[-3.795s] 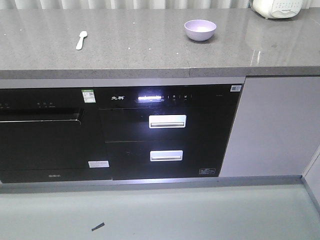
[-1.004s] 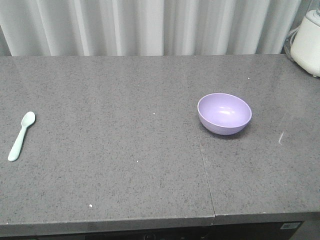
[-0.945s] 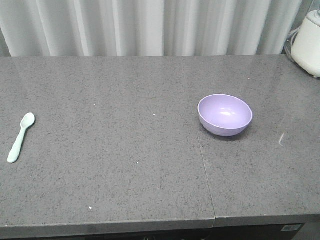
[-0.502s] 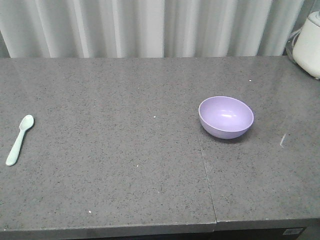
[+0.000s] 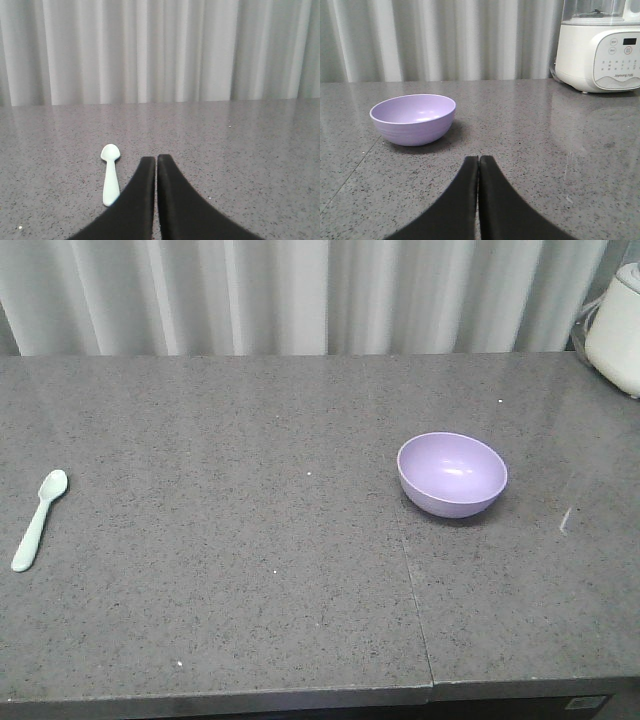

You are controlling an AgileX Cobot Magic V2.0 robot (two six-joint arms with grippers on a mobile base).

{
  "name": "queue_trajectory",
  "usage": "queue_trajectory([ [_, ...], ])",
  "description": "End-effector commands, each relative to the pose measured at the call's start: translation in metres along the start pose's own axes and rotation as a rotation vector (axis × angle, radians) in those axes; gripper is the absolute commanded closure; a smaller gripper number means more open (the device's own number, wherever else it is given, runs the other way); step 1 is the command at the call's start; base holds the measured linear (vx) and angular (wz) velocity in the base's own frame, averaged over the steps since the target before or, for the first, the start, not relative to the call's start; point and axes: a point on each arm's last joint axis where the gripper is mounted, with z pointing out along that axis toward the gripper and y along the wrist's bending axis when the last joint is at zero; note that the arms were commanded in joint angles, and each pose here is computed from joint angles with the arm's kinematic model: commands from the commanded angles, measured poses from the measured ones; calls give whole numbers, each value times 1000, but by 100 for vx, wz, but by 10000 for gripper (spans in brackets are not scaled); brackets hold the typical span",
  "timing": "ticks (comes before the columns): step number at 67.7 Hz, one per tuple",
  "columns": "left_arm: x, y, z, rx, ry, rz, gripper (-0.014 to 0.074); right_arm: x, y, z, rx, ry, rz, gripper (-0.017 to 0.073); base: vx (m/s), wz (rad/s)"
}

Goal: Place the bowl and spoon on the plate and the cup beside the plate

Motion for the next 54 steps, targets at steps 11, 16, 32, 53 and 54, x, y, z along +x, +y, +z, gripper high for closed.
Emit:
queue_trajectory([
  [11, -14, -1, -2, 16, -110, -13, 600, -4, 0, 0, 0, -71, -17, 570, 0, 0],
  [16, -14, -1, -2, 16, -110, -13, 600, -4, 0, 0, 0, -71, -17, 570, 0, 0],
  [32, -17, -2, -3, 17, -120, -13, 600, -4, 0, 0, 0, -73, -17, 570, 0, 0],
  [53, -55, -4, -11, 22, -169, -42, 600, -37, 1, -2, -1, -126, -13, 570, 0, 0],
  [54, -58, -4, -12, 22, -168, -41, 600, -40, 1, -2, -1, -125, -13, 570, 0, 0],
])
